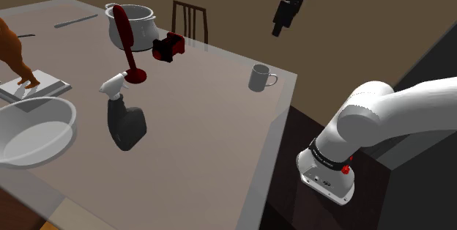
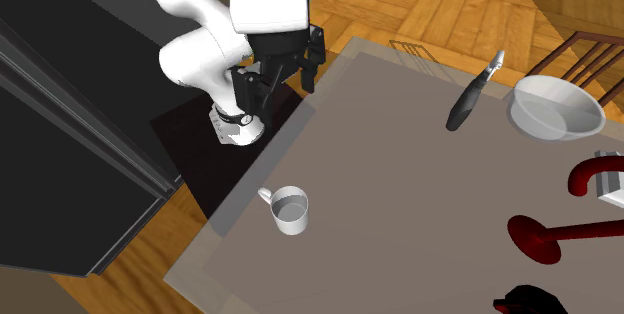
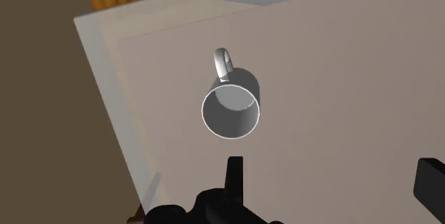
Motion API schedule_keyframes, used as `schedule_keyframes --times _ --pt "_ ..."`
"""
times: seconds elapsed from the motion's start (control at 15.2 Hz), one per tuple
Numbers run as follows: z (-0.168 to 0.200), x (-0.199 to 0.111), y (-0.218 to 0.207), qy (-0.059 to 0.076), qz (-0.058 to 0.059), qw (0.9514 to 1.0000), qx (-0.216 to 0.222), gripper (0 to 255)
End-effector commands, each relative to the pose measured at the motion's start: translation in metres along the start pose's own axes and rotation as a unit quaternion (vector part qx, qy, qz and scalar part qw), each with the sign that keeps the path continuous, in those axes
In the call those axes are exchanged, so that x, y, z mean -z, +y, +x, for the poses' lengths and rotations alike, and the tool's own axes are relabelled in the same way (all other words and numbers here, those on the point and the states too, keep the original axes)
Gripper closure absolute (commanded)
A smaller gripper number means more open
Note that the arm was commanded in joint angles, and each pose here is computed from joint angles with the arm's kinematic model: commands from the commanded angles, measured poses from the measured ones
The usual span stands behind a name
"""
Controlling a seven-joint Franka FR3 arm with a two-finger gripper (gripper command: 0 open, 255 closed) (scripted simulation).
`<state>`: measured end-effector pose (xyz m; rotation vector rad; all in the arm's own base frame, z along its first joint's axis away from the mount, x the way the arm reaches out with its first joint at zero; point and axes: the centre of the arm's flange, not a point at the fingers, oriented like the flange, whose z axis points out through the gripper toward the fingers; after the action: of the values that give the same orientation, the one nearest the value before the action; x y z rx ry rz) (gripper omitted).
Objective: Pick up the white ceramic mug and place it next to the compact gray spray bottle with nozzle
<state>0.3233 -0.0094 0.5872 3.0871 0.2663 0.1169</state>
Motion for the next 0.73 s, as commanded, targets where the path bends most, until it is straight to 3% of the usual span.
schedule_keyframes --times 0.0,0.66 --pt "0.000 0.000 0.000 0.000 0.000 1.0000 0.000 0" --pt "0.026 -0.128 0.015 0.005 -0.001 0.9965 -0.083 0"
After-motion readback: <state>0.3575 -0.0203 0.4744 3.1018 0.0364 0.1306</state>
